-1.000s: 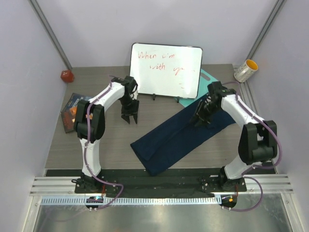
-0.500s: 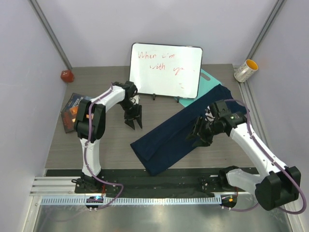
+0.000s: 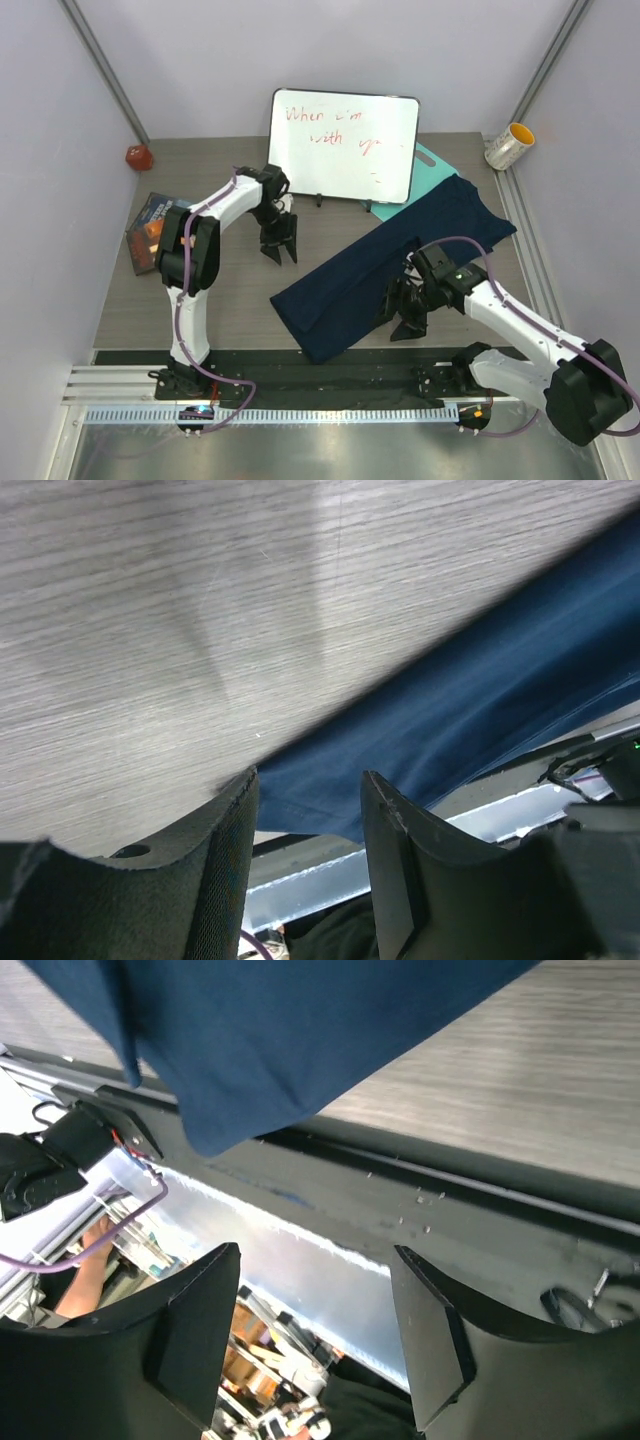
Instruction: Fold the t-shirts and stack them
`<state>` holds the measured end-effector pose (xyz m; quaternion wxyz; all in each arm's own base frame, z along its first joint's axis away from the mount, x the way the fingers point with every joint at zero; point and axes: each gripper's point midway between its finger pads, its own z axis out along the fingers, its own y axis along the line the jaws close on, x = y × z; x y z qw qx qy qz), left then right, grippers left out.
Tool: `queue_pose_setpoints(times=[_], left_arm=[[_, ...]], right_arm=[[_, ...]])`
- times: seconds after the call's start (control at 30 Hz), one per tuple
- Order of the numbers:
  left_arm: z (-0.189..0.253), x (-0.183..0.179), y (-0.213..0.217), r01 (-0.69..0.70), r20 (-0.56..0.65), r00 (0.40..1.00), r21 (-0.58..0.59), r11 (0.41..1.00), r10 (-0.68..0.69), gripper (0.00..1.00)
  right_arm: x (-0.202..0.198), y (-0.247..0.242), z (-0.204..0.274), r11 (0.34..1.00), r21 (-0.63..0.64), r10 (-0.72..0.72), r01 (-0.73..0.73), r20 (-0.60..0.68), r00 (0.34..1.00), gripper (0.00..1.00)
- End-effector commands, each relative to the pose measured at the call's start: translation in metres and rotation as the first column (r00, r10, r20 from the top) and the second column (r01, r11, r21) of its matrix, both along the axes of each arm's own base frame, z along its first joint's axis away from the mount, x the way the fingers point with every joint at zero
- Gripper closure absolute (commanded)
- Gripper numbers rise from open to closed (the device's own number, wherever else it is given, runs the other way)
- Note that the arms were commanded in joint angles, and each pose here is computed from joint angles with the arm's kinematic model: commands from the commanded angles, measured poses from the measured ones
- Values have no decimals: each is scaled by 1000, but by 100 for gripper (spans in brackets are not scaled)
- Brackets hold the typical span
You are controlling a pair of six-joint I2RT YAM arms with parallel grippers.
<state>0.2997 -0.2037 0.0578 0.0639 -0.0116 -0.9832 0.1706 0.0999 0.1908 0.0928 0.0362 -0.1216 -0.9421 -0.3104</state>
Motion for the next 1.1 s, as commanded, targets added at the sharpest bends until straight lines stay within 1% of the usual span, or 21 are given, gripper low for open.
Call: queue_pose_setpoints(times=[0.0,0.03,0.07,0.3,0.33,0.4,0.53,0.6,0.73,0.87,0.93,1.07], left_arm=[[10,1,-1,20,29,999,-20,1000,-19,53],[7,-3,0,17,18,1000,-20,1000,-17,53],[7,-5,0,14,20,1000,-26,1000,-14,53],[-4,-18,-1,-2,16,1000,-58,998,3,54],[-6,-21,0,-3,9,1000,-57,998,4,54],[-3,-19,-2,-9,20,1000,-70,998,11,54],[2,-17,-4,-21,29,999,-78,997,23,54],[2,-17,-6,-29,24,999,-87,996,31,54],[-5,-17,-11,-49,-10,999,-103,993,49,55],[-10,-17,-12,-57,-26,998,-97,994,54,55],[-11,-16,-11,-55,-23,998,-93,994,53,55],[-12,-17,-7,-46,-11,999,-75,996,45,55]], right_arm=[[9,21,2,993,118,-24,12,103,994,32],[5,22,-6,993,114,-45,35,82,996,32],[7,24,-9,993,110,-56,46,95,994,32],[12,65,-13,992,128,-11,-14,191,981,31],[11,67,-21,995,96,12,-29,175,985,30],[16,68,-24,997,64,18,-31,197,980,30],[15,70,-37,997,76,-20,8,160,987,30],[19,73,-36,994,103,-51,33,173,984,30],[28,77,-38,993,98,-90,73,190,978,30],[23,84,-50,996,67,-73,63,169,983,30],[17,91,-49,997,72,-50,39,168,985,30],[6,92,-55,999,43,-20,14,147,989,30]])
